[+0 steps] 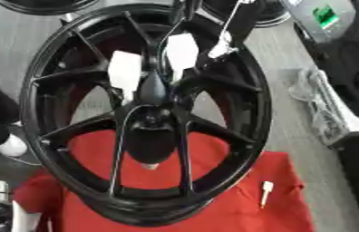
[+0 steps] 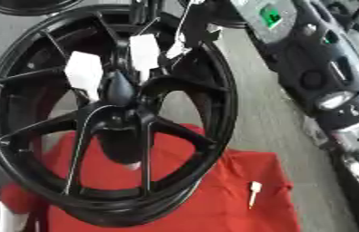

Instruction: Pull the pin out of the wheel hub.

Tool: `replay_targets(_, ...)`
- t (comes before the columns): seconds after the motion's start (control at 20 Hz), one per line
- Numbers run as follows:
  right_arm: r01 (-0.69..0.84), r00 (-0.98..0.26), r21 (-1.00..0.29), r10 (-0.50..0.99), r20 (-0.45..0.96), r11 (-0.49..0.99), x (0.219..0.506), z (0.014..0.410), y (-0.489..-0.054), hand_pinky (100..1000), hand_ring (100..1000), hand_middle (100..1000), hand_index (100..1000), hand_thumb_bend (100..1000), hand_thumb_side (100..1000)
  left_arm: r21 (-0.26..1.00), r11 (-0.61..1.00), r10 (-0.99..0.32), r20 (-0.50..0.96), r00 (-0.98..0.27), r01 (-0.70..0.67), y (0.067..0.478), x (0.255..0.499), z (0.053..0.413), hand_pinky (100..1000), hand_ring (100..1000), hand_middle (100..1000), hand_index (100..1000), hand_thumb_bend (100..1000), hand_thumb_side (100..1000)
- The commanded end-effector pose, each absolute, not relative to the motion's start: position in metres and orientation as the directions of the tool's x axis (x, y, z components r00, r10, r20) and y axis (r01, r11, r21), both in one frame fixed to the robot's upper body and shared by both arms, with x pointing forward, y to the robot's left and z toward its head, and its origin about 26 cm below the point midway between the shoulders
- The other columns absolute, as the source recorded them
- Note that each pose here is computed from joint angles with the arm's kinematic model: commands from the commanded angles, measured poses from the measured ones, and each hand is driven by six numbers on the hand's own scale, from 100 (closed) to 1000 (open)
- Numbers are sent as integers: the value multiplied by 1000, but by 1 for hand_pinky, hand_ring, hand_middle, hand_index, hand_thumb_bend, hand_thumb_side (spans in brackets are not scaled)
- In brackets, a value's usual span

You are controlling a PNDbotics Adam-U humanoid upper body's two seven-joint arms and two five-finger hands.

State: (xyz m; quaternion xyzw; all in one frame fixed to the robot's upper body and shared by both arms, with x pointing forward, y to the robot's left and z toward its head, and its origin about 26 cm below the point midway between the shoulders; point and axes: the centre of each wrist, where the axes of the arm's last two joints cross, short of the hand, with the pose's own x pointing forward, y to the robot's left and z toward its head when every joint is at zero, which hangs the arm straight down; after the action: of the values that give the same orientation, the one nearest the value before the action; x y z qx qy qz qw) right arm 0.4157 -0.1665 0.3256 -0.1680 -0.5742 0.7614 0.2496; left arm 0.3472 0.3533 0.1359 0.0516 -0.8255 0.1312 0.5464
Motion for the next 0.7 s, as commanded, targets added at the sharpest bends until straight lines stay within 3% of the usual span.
replay_targets(0.05,-170,-804,-963,594,14,-207,415,335,-169,758,726,703,785,503,231,-159,960,45,899,-436,-229,356,347,150,772,823,779,832,177,823)
replay_targets(0.7,-195,-783,-959,622,26,-205,417,332,-168,727,705,683,779,515,208,-150,961,38,904,-426,-233,356,347,149,769,822,777,828,172,824)
